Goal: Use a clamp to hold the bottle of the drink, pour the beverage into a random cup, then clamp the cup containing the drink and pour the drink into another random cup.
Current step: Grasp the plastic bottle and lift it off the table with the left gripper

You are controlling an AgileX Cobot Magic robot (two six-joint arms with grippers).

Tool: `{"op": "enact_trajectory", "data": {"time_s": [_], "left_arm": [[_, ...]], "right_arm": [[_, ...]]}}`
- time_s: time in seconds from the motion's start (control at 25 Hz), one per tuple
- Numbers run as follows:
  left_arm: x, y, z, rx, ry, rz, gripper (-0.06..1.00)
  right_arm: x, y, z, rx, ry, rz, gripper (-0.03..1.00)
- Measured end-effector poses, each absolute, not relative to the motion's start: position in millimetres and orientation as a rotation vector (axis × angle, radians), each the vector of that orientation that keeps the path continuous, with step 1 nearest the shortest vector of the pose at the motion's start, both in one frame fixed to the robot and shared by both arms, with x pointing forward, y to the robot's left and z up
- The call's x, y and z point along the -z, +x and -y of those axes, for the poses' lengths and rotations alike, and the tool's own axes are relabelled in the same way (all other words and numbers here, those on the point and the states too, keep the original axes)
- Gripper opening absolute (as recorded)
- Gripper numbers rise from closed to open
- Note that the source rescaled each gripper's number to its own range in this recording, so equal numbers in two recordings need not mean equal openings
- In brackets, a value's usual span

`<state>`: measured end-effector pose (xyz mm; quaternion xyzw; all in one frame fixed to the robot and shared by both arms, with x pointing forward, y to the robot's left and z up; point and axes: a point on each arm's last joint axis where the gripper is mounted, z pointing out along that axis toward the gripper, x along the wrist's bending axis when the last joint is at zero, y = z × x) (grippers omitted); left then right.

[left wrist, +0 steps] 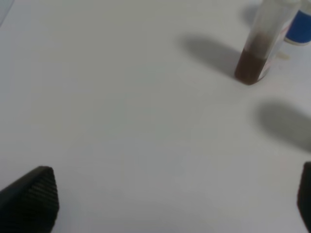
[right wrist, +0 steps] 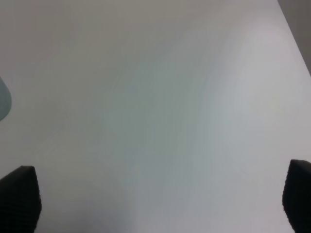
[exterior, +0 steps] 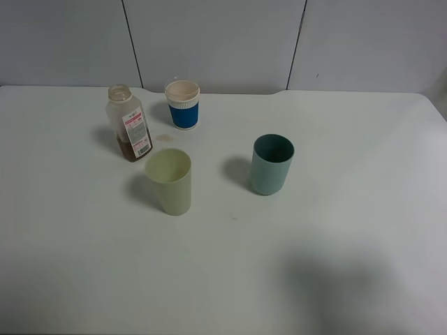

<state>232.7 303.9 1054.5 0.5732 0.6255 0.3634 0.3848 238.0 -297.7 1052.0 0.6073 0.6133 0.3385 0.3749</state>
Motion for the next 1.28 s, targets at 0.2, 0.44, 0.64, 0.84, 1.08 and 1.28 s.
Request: {"op": "enact_trajectory", "data": {"time_s": [0.2, 0.44, 0.64, 0.84, 1.08, 1.28], "left_arm": [[-1055, 233, -304, -0.926, 1.461, -1.594, 1.0], [-1055, 233, -304, -0.928, 1.459, -1.591, 1.0], [-1065, 233, -304, -0.972, 1.407, -1.533, 1.0], [-1076, 241, -304, -1.03, 1.338, -1.452, 1.0], [-1086, 270, -303, -1.035, 1.369, -1.447, 1.0], [-1087, 305, -300, -0.985, 1.505, -1.475, 1.0]], "right_arm": [[-1052, 238, 298, -0.866, 1.555, -1.57, 1.0], [-1052, 238, 298, -0.866, 1.555, -1.57, 1.0], [-1052, 238, 298, -0.866, 1.555, -1.57, 1.0], [-1052, 238, 298, -0.866, 1.555, -1.57, 1.0], [-1052, 238, 298, -0.866, 1.555, -1.57, 1.0], [-1052, 238, 298, -0.866, 1.555, -1.57, 1.0]]}}
